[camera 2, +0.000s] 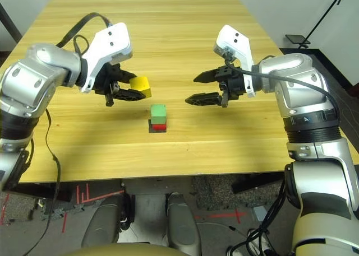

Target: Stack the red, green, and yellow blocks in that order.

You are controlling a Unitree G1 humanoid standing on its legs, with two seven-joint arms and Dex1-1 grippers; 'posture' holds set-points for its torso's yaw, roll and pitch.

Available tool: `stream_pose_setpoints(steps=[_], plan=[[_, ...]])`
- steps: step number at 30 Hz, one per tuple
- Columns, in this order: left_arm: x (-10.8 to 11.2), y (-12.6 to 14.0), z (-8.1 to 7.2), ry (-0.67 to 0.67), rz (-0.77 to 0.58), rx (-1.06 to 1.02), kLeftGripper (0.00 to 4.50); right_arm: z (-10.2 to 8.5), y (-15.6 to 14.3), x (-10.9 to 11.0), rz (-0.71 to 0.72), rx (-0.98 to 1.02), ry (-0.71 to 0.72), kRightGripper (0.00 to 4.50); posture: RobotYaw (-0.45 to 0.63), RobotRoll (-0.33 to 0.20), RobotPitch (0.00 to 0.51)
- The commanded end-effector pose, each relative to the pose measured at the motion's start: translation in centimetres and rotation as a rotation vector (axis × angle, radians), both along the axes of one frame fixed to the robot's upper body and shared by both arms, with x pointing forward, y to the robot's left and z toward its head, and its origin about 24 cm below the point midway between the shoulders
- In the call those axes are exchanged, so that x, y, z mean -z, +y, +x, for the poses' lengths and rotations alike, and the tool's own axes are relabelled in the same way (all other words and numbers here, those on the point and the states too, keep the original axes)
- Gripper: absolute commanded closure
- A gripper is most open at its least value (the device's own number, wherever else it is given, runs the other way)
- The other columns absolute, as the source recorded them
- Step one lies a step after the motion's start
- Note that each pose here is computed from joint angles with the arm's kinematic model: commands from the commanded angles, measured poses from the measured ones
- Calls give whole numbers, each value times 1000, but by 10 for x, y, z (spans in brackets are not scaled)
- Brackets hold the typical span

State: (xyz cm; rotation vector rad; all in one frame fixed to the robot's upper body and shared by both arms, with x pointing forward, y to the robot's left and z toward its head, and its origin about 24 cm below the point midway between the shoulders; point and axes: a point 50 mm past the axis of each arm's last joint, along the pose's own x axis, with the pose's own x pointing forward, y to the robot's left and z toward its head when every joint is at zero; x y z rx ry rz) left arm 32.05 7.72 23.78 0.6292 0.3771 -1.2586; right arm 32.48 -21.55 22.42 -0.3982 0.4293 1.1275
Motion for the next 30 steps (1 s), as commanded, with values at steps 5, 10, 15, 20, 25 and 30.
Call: stream_pose_setpoints(steps=[5,10,15,20,25,30], plan=[[12,-26,11,29,58,99,2559,-5,0,3,5,-1,13,0,226,-89,79],[15,-35,21,4,74,130,2559,-7,-1,2,3,9,15,0,211,-89,79],[19,-33,29,-14,85,133,2559,-9,-2,1,3,20,14,0,200,-85,80],[23,-30,32,-9,95,130,2559,-9,-1,2,6,25,13,0,200,-84,79],[25,-29,30,0,99,136,2559,-9,-1,2,9,28,12,0,204,-86,80],[25,-29,26,10,101,157,2559,-8,-2,2,8,29,11,0,209,-89,81]])
